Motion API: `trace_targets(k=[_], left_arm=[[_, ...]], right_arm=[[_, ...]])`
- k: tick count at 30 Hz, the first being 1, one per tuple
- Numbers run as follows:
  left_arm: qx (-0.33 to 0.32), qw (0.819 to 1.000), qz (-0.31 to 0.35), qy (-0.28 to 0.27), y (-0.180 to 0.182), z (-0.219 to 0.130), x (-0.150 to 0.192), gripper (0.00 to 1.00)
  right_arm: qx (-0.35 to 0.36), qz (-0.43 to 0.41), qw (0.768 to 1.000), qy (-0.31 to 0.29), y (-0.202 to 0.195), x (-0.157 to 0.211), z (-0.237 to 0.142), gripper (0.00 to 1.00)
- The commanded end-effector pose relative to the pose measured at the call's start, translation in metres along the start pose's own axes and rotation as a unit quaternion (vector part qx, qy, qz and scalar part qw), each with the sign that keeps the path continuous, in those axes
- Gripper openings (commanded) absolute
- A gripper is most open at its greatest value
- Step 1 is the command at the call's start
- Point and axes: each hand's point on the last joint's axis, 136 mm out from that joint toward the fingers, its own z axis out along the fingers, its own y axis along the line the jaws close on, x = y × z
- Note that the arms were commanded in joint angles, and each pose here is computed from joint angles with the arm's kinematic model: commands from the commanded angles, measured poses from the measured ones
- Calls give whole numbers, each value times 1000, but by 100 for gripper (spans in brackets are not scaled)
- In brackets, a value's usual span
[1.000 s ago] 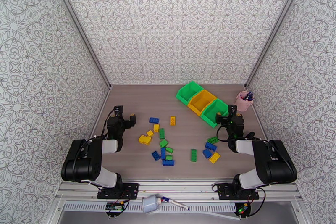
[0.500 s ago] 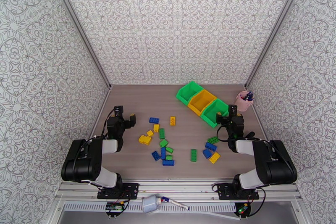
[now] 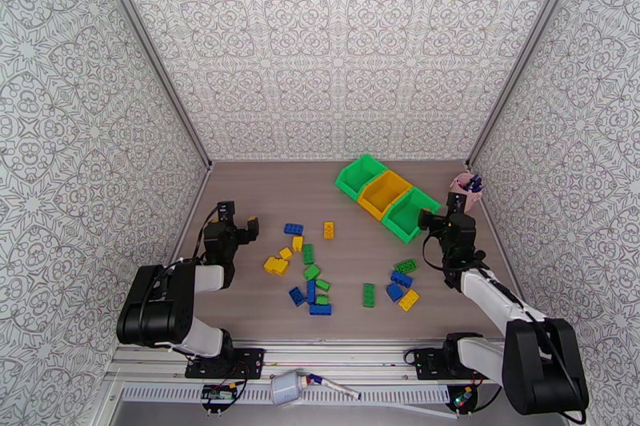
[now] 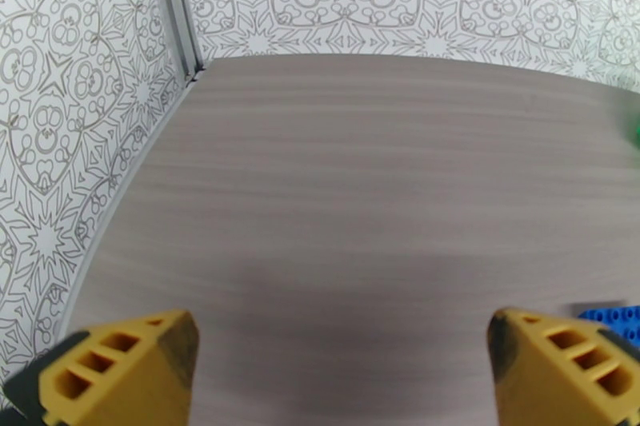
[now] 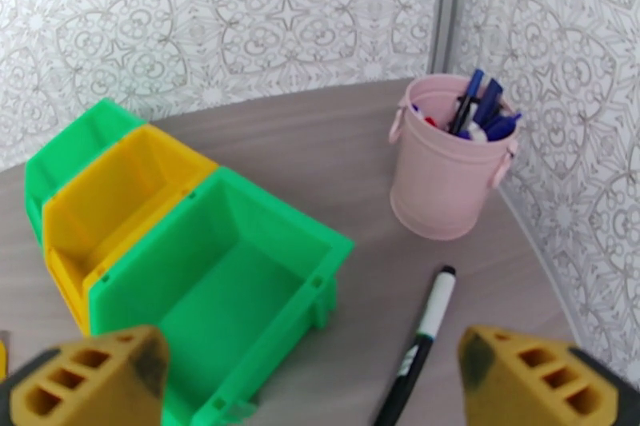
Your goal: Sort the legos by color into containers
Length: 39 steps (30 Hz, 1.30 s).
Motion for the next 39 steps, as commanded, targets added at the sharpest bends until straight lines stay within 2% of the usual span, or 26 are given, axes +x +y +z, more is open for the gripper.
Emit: trace_targets(k=[1, 9, 17, 24, 28, 32, 36, 39], left_arm=[[5, 1000, -1, 1, -2, 1, -2, 100], [5, 1000, -2, 2, -2, 1, -1, 100], [11, 1000, -9, 1, -1, 1, -1, 100], [2, 1000, 1, 9, -2, 1, -9, 100], [39, 998, 22, 33, -19, -1, -27, 100], [58, 996, 56, 25, -39, -11, -48, 100], [111, 989, 93, 9, -75, -26, -69, 100], [175, 976, 133, 0, -112, -41, -79, 100]], right_arm=[[28, 35, 995, 90, -6, 19, -10, 100], [80, 87, 979, 163, 8, 32, -16, 100], [94, 143, 960, 221, 29, 51, 3, 100], [99, 160, 946, 263, 40, 67, 23, 92], [107, 161, 943, 271, 41, 72, 30, 90], [108, 165, 939, 281, 43, 79, 35, 87], [110, 173, 935, 289, 44, 86, 38, 82], [112, 176, 934, 292, 44, 88, 39, 77]])
